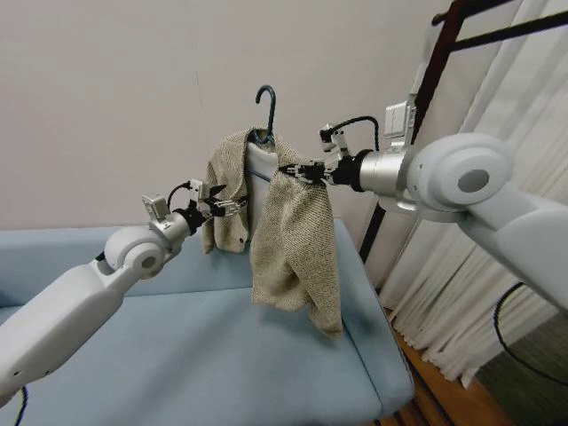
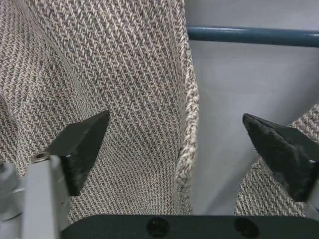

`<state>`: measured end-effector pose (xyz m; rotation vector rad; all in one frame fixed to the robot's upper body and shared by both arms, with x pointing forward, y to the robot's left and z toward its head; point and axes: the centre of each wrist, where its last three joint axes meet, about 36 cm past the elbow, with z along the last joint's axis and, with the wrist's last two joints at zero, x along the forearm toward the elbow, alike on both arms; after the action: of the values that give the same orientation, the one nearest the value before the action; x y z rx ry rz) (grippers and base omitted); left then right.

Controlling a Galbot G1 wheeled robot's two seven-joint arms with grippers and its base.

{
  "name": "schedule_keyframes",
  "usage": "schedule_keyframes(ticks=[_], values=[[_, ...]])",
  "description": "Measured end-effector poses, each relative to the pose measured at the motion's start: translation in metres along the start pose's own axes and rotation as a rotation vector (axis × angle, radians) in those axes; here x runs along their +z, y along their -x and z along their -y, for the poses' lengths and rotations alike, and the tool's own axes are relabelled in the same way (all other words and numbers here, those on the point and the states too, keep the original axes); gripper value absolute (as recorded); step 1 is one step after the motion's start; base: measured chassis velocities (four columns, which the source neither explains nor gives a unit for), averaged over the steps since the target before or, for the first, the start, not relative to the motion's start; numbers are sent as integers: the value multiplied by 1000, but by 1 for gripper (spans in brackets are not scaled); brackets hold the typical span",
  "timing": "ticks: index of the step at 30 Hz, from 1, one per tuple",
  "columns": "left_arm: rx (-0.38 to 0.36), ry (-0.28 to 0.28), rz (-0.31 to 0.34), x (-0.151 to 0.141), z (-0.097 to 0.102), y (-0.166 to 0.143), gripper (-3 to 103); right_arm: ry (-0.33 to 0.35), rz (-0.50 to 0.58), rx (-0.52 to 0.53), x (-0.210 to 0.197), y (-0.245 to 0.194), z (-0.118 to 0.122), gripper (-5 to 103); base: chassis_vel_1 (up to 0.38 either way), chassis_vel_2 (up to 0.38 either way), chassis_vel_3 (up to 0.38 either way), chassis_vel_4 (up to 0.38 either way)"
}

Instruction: Pick up the clothes from the sofa and hang them on the clothes hanger.

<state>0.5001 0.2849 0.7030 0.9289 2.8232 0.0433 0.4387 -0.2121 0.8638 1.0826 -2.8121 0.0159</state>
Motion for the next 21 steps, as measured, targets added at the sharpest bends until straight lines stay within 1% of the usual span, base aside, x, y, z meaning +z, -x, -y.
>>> schedule_keyframes(ticks=[1,4,5,6,7,10,11,12,13,16,18,20,21], values=[[0,0,0,0,0,0,88,0,0,0,0,0,0,10,0,0,0,0],[3,1,-14,6,1,-3,72,-3,3,3,-2,-1,0,10,0,0,0,0],[2,3,-15,6,1,-3,72,-4,4,3,-2,-1,0,10,0,0,0,0],[-1,9,-16,7,1,-3,66,-5,5,3,-3,-2,0,10,0,0,0,0],[-1,9,-16,7,1,-3,66,-5,5,3,-3,-2,0,10,0,0,0,0],[-3,17,-11,6,-1,2,49,-9,5,0,-3,-2,-2,10,0,0,0,0],[-1,19,-8,5,-1,3,49,-10,4,-1,-3,-2,-2,10,0,0,0,0],[0,22,-5,4,-1,5,43,-11,4,-1,-2,-3,-3,10,0,0,0,0],[0,22,-5,4,-1,5,43,-11,4,-1,-2,-3,-3,10,0,0,0,0],[6,31,0,1,0,7,28,-12,2,0,-1,-4,-3,10,0,0,0,0],[19,41,0,-2,4,5,17,-11,7,4,-2,-5,-2,10,0,0,0,0],[26,46,-2,-3,7,4,17,-9,10,7,-3,-5,-1,10,0,0,0,0],[32,52,-5,-4,9,2,12,-8,13,12,-4,-5,0,10,0,0,0,0]])
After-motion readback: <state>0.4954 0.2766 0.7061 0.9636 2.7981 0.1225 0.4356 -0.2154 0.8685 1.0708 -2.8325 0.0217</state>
